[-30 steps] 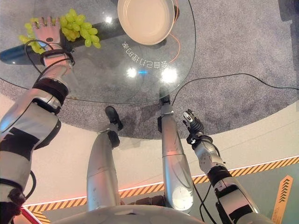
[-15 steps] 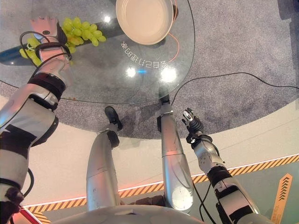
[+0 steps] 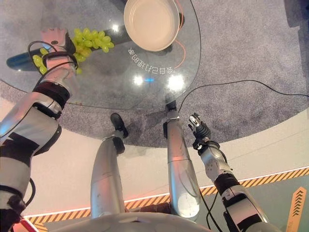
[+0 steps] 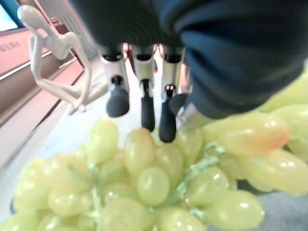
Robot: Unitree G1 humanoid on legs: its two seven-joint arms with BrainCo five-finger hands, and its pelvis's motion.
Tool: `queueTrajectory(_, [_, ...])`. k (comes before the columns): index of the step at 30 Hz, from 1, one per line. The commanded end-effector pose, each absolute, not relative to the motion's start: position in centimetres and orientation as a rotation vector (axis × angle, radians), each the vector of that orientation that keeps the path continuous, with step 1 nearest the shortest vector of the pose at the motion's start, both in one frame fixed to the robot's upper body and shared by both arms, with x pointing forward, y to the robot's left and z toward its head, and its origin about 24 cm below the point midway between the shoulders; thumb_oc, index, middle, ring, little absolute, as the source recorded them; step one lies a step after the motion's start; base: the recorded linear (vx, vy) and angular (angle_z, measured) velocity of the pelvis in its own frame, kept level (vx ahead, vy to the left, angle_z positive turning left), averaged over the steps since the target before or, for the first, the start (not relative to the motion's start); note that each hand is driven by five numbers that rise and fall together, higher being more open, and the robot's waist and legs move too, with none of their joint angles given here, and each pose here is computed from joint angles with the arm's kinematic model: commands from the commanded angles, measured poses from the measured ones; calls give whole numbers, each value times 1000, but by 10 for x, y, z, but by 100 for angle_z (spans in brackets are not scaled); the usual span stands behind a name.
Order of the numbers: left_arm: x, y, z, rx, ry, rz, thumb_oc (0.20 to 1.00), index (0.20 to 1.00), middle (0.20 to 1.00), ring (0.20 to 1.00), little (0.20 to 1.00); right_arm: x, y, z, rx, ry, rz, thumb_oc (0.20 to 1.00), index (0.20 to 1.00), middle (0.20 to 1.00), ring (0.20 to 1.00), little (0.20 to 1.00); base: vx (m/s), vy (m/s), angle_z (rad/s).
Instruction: Pick up fruits into the plate
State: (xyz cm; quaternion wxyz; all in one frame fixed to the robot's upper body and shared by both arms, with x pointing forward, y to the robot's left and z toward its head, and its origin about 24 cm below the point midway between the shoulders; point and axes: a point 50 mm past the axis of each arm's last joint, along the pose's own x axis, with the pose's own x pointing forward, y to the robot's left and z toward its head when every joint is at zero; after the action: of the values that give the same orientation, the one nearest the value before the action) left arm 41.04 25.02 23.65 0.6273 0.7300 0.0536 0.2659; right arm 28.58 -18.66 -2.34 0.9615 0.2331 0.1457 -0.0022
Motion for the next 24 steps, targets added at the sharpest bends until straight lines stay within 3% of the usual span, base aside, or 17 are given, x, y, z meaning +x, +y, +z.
queueTrajectory(1, [400,283,250,1609,139,713,200,200,200,200,200,273,-191,-24,467,269,19,1000,1000,1000,1000,1000,-45,-23,-1])
queueTrajectory(24, [397,271,259,1428,-140,621,200,200,200,200,200,269,-192,-30,480,279,-2,1000,1000,1000,1000,1000,-23,-13,3])
